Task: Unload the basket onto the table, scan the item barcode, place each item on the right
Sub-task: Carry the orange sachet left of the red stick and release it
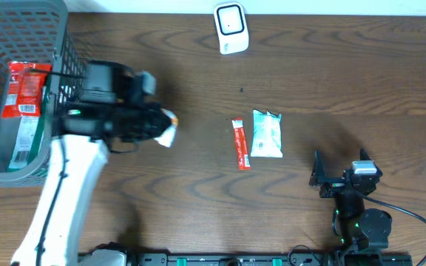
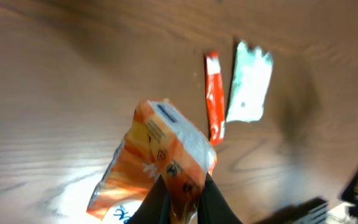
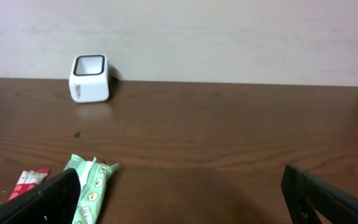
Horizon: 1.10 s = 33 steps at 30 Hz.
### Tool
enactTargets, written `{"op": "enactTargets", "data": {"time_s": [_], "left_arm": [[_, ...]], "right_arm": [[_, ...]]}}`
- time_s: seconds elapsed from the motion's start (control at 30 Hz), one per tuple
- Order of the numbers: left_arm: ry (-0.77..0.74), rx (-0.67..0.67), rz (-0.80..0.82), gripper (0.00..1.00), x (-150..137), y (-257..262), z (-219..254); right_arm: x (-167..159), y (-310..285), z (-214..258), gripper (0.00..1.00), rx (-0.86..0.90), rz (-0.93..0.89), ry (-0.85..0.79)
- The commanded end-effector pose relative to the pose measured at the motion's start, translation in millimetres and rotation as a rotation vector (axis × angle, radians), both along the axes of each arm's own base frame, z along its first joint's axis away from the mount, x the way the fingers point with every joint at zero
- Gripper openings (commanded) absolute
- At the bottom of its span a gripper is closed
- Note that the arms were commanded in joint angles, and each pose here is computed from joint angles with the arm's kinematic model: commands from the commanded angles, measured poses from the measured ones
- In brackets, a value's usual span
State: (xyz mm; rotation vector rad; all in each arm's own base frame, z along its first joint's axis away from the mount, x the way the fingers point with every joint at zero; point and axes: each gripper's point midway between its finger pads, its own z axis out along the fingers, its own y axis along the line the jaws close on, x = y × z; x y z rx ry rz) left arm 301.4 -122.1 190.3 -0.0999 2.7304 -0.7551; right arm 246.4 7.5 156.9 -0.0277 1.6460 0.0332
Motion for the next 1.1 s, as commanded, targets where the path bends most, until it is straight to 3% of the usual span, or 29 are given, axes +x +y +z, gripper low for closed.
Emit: {"op": "enactTargets", "data": {"time_s": [0.0, 0.23, 0.53, 0.57, 0.63, 0.77, 0.87, 1.07], "left_arm": [[0.066, 0.076, 0.031, 0.08, -2.9, -12.4, -39.1], [0.082, 0.271, -0.005, 0.08, 6.1, -35.9, -108.2], [0.063, 0.291, -0.05, 0.09, 21.9, -70.5, -151.1], [0.065, 0.285, -0.036, 0.15, 23.3, -71.2, -151.8], [0.057, 0.279, -0.032, 0.43, 25.7, -72.6, -151.4], [0.047, 0.273, -0.031, 0.69, 28.2, -73.9, -149.8], [0.051, 0.263, -0.017, 0.77, 29.7, -75.4, -144.1], [0.026, 0.256, -0.015, 0.78, 40.4, -77.4, -101.5]], "right_arm": [[-0.1, -2.1, -0.4, 0.99, -0.01, -0.006, 0.0], [-0.1, -2.0, -0.4, 0.99, -0.01, -0.006, 0.0], [-0.1, -2.1, -0.4, 0.99, -0.01, -0.006, 0.0], [-0.1, -2.1, -0.4, 0.99, -0.01, -0.006, 0.0], [-0.1, -2.1, -0.4, 0.99, -0.01, -0.006, 0.0], [-0.1, -2.1, -0.4, 0.99, -0.01, -0.006, 0.0], [-0.1, -2.1, -0.4, 0.99, -0.01, -0.006, 0.0], [-0.1, -2.1, -0.4, 0.99, -0.01, -0.006, 0.0]]}}
